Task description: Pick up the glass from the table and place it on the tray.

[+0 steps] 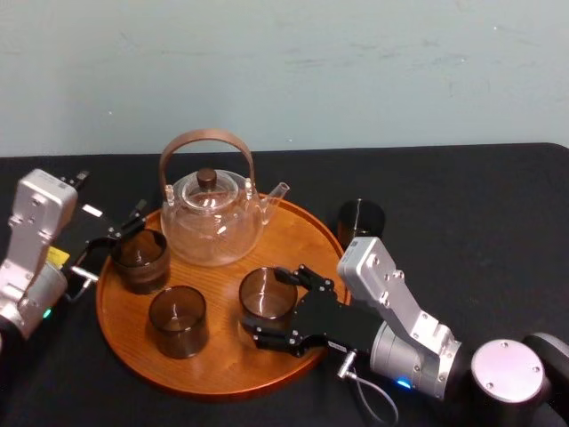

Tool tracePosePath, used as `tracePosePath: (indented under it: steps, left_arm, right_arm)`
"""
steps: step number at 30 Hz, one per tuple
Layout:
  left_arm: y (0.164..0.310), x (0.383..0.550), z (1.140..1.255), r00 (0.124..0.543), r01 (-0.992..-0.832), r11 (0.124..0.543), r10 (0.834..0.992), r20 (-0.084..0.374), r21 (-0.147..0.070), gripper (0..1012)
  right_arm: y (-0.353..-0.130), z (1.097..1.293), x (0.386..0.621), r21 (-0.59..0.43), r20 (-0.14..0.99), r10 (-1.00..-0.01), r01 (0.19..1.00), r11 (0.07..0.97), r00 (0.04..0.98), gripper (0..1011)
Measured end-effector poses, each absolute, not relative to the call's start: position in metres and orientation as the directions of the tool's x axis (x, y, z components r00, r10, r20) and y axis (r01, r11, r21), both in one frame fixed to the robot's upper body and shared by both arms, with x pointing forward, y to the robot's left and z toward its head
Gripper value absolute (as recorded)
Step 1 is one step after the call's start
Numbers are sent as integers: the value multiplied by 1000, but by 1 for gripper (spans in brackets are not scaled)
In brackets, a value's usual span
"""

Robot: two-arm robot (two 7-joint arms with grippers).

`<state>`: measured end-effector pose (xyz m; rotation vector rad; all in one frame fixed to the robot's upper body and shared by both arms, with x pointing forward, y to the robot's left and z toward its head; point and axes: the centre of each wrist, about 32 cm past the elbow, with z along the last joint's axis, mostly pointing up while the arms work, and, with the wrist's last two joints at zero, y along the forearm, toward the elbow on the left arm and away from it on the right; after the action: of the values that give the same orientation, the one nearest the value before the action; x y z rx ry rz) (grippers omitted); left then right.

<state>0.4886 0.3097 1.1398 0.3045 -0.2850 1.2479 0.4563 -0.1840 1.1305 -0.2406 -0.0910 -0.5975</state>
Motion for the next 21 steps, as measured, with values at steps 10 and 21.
tracePosePath:
  steps: [10, 21]
  left_arm:
    - [310, 489, 1140, 292, -955, 287, 880, 374, 70, 1002]
    - [310, 489, 1140, 292, -955, 287, 880, 374, 70, 1001]
  right_arm:
    - [-182, 1121, 460, -208, 137, -546, 563, 800, 826, 913]
    - [-181, 1118, 461, -223, 130, -543, 558, 799, 829, 913]
